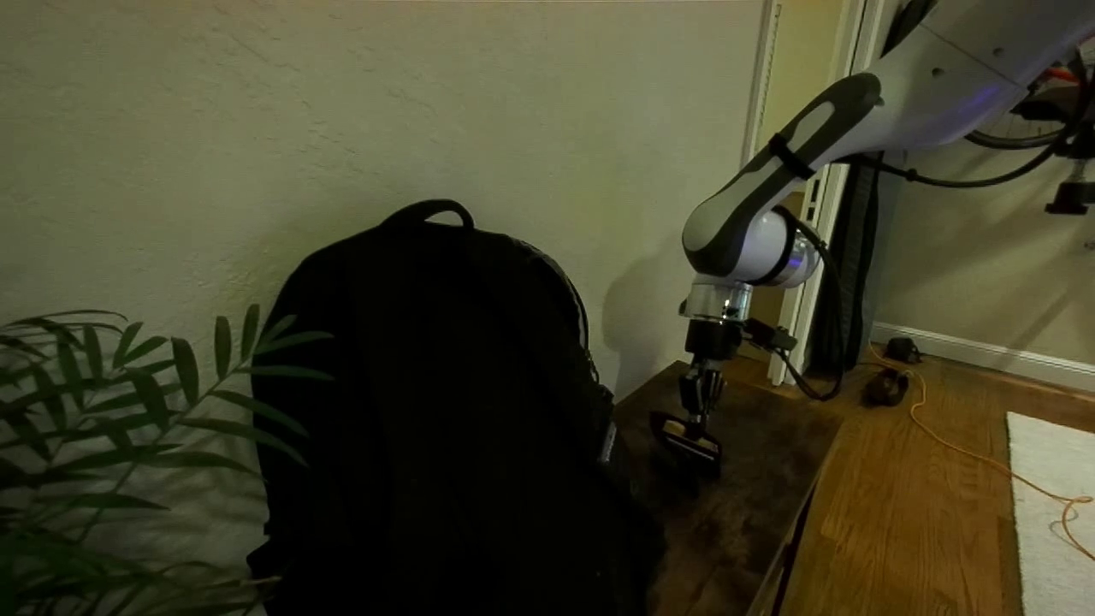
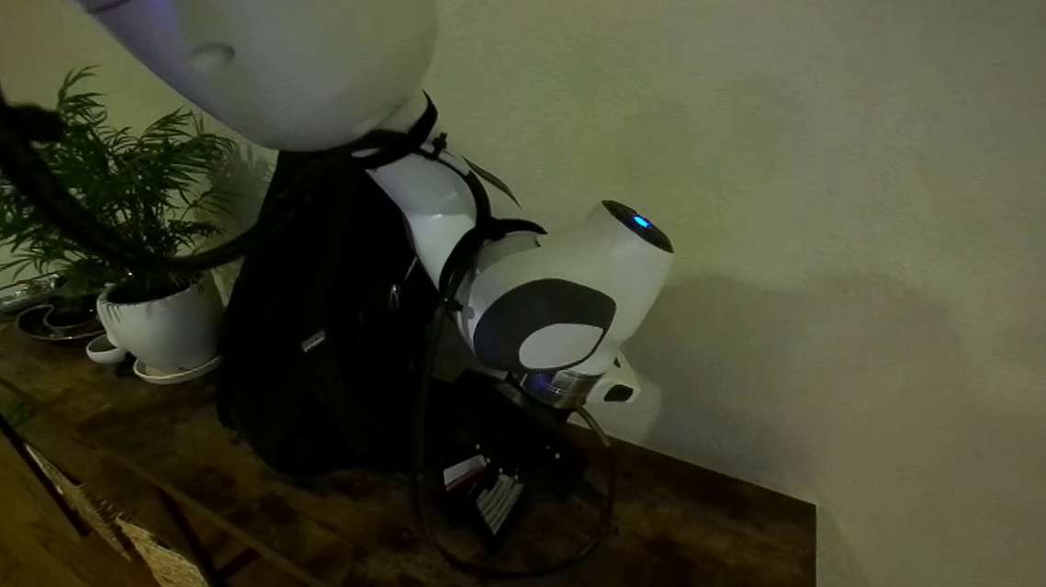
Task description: Pick up the wallet from the table and put it in the black bag.
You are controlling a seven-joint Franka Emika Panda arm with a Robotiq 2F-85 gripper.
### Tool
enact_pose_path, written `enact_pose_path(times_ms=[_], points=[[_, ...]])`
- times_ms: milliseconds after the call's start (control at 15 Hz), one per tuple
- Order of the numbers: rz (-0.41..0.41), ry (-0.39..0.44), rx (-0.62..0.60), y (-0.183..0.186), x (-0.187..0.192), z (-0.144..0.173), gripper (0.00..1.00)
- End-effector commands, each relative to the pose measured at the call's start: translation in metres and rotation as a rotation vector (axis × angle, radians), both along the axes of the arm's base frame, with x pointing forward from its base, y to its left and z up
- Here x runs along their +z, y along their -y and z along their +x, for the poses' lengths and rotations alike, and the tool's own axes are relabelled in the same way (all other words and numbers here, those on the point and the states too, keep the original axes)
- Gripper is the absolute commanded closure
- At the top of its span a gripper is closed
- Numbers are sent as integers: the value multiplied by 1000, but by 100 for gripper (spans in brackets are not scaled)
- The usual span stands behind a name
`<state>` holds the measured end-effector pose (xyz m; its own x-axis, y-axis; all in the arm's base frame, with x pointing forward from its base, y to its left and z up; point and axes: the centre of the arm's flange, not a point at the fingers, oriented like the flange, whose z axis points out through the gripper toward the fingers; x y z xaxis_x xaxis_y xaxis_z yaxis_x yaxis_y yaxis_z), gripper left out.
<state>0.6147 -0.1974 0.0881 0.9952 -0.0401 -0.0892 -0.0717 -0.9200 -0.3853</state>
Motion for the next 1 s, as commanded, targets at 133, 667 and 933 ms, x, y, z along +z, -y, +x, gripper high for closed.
enact_pose_path(times_ms=[133, 667, 933], points=[[25, -39, 2, 10, -11, 1, 65], [-7, -25, -9, 28, -1, 6, 97], [-26, -8, -1, 28, 8, 3, 63]])
